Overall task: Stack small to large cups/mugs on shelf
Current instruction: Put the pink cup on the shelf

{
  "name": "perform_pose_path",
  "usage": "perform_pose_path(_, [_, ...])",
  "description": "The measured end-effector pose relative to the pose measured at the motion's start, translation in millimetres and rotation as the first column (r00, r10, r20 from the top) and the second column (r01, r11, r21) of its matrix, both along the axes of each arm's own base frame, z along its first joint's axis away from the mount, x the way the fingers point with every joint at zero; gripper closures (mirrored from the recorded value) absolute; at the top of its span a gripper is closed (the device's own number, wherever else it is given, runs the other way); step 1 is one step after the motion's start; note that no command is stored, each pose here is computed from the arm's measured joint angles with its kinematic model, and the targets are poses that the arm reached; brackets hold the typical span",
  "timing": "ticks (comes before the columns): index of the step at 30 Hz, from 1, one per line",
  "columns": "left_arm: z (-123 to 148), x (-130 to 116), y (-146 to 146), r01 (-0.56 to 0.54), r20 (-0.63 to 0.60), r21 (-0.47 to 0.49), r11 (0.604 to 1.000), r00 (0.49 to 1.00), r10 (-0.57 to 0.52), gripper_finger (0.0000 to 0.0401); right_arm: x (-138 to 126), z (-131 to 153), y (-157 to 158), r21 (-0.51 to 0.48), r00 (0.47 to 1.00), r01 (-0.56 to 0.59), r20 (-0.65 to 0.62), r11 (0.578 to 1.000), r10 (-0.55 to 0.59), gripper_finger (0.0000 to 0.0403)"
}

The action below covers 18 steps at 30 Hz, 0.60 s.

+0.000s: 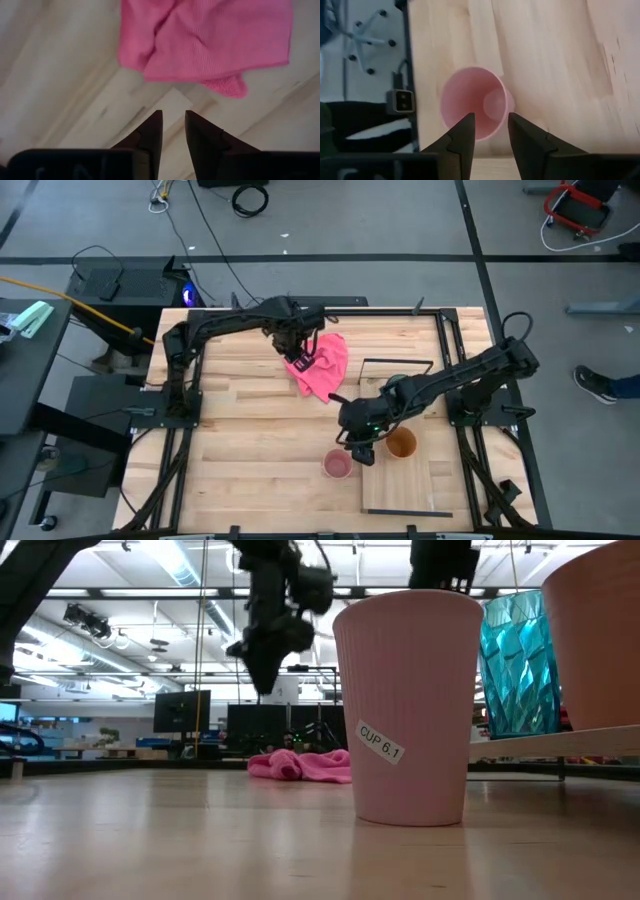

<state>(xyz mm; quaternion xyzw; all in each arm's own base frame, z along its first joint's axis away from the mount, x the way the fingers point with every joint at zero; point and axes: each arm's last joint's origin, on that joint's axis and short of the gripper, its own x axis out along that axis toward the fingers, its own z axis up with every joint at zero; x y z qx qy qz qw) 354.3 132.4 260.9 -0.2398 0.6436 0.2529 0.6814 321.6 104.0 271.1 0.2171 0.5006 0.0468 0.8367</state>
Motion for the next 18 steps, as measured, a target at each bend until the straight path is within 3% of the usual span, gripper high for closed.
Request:
perform_pose_path(7, [-33.7,-1.1,-4.0,-0.010,0.018,-0.096,0.995,1.000,0.012,0.0315,10.4,-25.9,4.9,-0.014,0.996,-0.031,-0.086,0.999,0.030,0.0280])
perform_pose_path(18, [-38.3,1.1,-3.2,-0.010,0.048,-0.093,0.996,0.999,0.015,0.0308,17.5,-41.1,7.2,-0.029,0.992,-0.056,-0.115,0.998,0.052,0.0280])
